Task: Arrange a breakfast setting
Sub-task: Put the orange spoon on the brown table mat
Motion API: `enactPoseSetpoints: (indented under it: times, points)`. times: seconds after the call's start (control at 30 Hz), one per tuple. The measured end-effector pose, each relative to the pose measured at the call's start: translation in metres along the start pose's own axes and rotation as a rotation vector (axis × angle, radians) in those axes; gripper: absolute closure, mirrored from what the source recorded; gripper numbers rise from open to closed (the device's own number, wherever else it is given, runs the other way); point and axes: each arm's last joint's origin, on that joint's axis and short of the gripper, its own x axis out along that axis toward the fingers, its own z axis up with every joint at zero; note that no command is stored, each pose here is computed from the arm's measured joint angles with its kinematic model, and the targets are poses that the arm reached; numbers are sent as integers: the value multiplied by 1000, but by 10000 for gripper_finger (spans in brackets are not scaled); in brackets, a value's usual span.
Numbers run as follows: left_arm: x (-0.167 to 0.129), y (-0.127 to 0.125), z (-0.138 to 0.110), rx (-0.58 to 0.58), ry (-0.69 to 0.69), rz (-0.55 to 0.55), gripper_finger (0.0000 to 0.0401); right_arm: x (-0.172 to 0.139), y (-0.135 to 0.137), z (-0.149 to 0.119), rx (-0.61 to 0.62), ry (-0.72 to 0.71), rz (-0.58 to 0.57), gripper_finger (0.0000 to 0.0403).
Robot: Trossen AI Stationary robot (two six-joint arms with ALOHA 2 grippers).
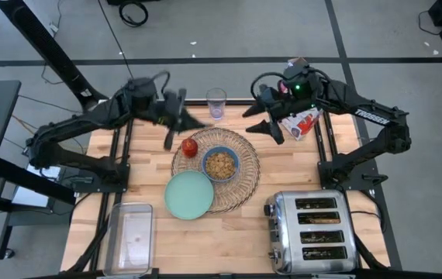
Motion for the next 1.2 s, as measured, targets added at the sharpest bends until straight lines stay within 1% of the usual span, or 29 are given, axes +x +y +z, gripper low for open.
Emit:
enactPoseSetpoints:
  times: [0.07,0.13,0.2,0.27,0.33,0.43,0.53,0.6,0.73,0.83,0.97,1.1,1.2]
  points:
    - [3,-14,1,106,15,-38,388,3,0,-1,73,12,30,155]
    - [8,-27,0,184,30,-89,388,7,3,-1,81,18,34,157]
    - [13,-42,-2,285,49,-158,388,16,5,-4,25,48,30,159]
    - [19,-57,-5,415,79,-203,388,29,9,-10,-50,108,58,162]
    - [26,-69,-10,539,133,-208,388,43,12,-17,-64,175,87,165]
    - [35,-82,-18,703,206,-218,388,65,16,-28,-16,262,150,171]
    - [42,-93,-25,815,260,-247,388,88,23,-37,-21,317,222,176]
    - [49,-99,-30,870,285,-279,388,103,26,-43,-61,349,249,180]
    - [55,-109,-36,983,322,-312,388,128,27,-54,-132,404,205,188]
    - [58,-113,-39,1040,340,-318,388,142,27,-59,-145,410,194,195]
    - [59,-112,-43,1052,389,-317,388,154,31,-62,-161,402,192,208]
    - [59,-111,-48,1050,439,-332,388,157,34,-60,-188,380,152,226]
    - [61,-111,-48,1064,438,-320,388,157,35,-59,-196,377,136,245]
